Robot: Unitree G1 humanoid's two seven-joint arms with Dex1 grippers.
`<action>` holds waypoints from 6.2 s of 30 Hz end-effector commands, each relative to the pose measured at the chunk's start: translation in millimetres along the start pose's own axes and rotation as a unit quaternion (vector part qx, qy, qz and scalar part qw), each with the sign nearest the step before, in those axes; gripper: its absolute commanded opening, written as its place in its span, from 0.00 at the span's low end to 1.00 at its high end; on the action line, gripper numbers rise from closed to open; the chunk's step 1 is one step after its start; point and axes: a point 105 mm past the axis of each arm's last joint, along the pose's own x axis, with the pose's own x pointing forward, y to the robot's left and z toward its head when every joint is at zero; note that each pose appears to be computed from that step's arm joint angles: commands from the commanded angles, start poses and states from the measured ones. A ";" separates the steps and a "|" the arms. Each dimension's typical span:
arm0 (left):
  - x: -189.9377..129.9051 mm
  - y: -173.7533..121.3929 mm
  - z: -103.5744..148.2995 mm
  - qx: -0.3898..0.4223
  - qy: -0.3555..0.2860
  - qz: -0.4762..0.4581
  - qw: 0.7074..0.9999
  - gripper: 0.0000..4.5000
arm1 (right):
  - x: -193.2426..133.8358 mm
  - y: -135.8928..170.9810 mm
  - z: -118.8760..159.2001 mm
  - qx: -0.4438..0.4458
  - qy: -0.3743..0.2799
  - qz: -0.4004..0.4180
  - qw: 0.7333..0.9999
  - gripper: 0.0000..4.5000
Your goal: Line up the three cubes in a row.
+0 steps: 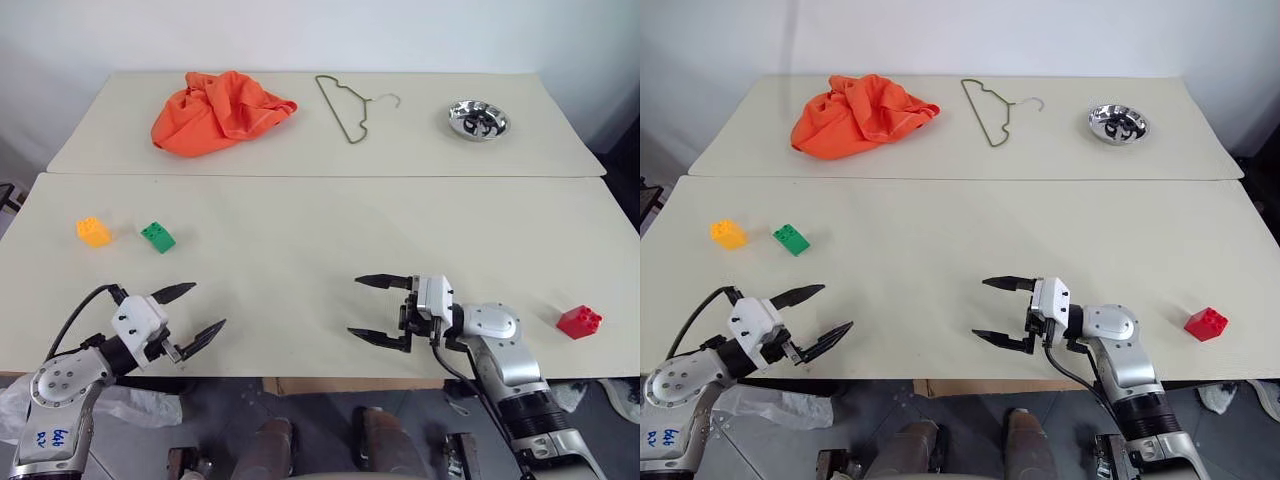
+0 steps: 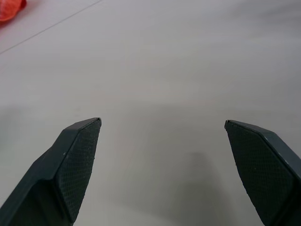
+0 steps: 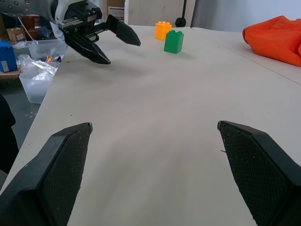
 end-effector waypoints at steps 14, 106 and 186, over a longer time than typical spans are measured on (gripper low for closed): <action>57.3 -40.9 72.8 -0.030 -0.118 -0.157 0.980 1.00 | -64.5 -39.9 79.3 -0.075 -0.070 -0.245 0.964 1.00; 23.0 -45.1 32.2 -0.024 -0.065 -0.039 0.997 1.00 | 3.7 -60.1 -6.9 -0.008 0.350 0.148 0.925 0.33; 71.2 89.8 8.8 -0.231 -0.018 0.572 0.787 1.00 | -43.2 -22.3 60.9 0.003 -0.105 -0.076 0.992 1.00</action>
